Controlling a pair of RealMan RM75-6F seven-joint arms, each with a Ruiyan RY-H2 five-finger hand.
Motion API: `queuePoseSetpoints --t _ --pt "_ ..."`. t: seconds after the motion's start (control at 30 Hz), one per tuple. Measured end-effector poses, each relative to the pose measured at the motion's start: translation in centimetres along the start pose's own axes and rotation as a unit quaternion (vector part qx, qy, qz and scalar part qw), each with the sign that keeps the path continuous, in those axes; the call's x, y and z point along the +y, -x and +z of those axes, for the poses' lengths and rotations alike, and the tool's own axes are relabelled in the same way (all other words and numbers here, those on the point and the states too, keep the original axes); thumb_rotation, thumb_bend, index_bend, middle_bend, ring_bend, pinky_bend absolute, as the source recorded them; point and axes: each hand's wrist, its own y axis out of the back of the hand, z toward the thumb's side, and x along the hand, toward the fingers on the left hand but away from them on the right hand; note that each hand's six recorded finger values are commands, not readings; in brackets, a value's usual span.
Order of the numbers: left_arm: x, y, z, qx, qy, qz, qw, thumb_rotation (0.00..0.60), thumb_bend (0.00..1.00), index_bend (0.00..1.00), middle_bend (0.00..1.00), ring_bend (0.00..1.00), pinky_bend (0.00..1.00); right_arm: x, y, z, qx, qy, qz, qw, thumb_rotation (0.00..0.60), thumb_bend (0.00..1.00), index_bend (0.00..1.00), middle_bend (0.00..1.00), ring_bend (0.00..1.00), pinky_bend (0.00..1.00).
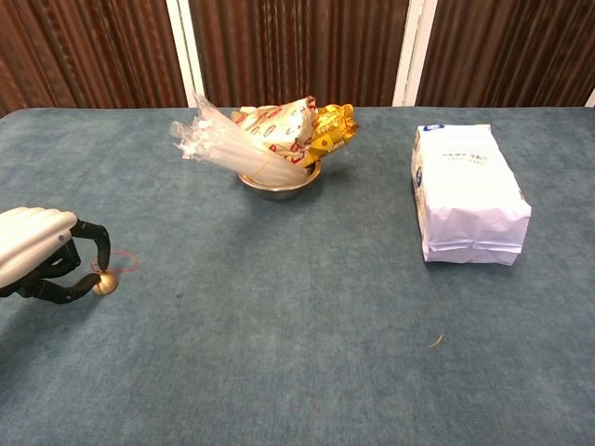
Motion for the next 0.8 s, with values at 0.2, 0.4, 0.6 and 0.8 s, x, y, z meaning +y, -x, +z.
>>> queuePoseSetpoints --t 0.2,0.4,0.6,0.8 --pt "0.0 -0.1 0.0 0.0 -0.003 0.0 1.0 0.6 0.43 0.57 1.0 1.0 1.0 0.01 0.02 -0.02 0.0 0.0 0.0 1.0 0.6 0.21 0.0 0.0 0.0 0.0" --pt "0.05 -0.04 0.16 -0.002 -0.002 0.002 1.0 0.6 0.42 0.59 1.0 1.0 1.0 0.02 0.01 -0.04 -0.001 0.0 0.0 1.0 0.6 0.21 0.0 0.0 0.0 0.0" --pt "0.04 -0.06 0.22 -0.003 -0.003 0.001 1.0 0.6 0.43 0.61 1.0 1.0 1.0 0.01 0.05 -0.07 -0.001 0.0 0.0 1.0 0.6 0.21 0.0 0.0 0.0 0.0" --pt "0.08 -0.09 0.16 -0.001 0.0 0.002 1.0 0.6 0.43 0.62 1.0 1.0 1.0 -0.02 0.07 -0.05 -0.001 -0.001 0.001 1.0 0.6 0.21 0.0 0.0 0.0 0.0"
